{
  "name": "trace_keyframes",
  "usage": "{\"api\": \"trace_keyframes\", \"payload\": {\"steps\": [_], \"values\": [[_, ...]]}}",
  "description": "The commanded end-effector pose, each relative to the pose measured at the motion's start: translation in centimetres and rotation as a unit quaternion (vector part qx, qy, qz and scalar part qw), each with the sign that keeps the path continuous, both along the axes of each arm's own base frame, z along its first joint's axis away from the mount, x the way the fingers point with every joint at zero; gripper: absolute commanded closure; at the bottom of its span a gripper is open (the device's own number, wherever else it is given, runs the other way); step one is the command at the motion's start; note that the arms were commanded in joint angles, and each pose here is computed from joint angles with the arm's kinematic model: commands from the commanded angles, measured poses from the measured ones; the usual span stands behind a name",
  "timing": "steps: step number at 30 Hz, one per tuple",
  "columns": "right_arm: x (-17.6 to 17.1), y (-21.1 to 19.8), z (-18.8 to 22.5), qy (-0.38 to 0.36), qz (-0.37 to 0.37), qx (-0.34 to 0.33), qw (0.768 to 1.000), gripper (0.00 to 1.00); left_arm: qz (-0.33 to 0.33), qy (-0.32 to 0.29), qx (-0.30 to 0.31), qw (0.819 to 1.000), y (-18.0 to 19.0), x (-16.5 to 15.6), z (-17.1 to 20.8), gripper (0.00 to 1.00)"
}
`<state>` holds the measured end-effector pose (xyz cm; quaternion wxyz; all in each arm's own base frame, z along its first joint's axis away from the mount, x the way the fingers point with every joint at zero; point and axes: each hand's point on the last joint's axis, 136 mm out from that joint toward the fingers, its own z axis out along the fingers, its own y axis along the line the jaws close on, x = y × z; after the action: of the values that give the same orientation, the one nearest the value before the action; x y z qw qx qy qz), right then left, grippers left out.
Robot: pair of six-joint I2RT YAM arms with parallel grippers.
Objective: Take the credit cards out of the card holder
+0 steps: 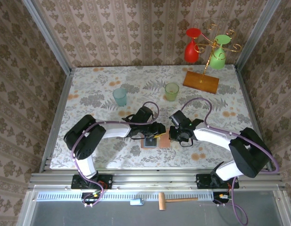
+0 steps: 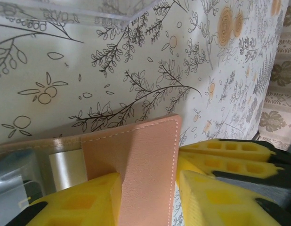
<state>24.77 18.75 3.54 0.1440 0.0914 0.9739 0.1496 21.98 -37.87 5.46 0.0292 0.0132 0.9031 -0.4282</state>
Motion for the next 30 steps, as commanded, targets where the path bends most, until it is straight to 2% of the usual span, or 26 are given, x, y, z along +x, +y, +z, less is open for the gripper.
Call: {"api": "trace_keyframes", "payload": {"steps": [1, 4, 10, 16, 19, 24, 30], "values": [[-0.5, -1.0, 0.9, 0.003, -0.015, -0.012, 1.0, 0.8, -0.003, 0.008, -0.012, 1.0, -0.5, -0.1, 0.2, 0.62], [-0.6, -1.5, 2.7, -0.011, -0.02, -0.012, 1.0, 0.76, -0.002, 0.009, -0.012, 1.0, -0.4, -0.1, 0.1, 0.62], [-1.1, -2.0, 5.9, -0.029, -0.024, 0.001, 0.999, 0.75, 0.006, 0.01, -0.016, 1.0, 0.0, 0.0, 0.0, 0.62], [-1.3, 1.6, 9.3, -0.066, 0.012, 0.124, 0.99, 0.81, 0.013, 0.007, -0.022, 1.0, 0.3, 0.3, 0.3, 0.63], [-2.2, 3.1, 8.6, -0.029, 0.033, 0.154, 0.987, 0.83, 0.015, 0.005, -0.023, 1.0, 0.4, 0.4, 0.4, 0.63], [-4.0, 5.9, 6.0, 0.025, 0.081, 0.163, 0.983, 0.85, 0.016, 0.005, -0.025, 1.0, 0.5, 0.4, 0.5, 0.63], [-4.0, 5.0, 2.9, 0.039, 0.051, 0.101, 0.993, 0.88, 0.03, -0.015, -0.033, 0.999, 1.1, 0.7, 1.8, 0.64]]}}
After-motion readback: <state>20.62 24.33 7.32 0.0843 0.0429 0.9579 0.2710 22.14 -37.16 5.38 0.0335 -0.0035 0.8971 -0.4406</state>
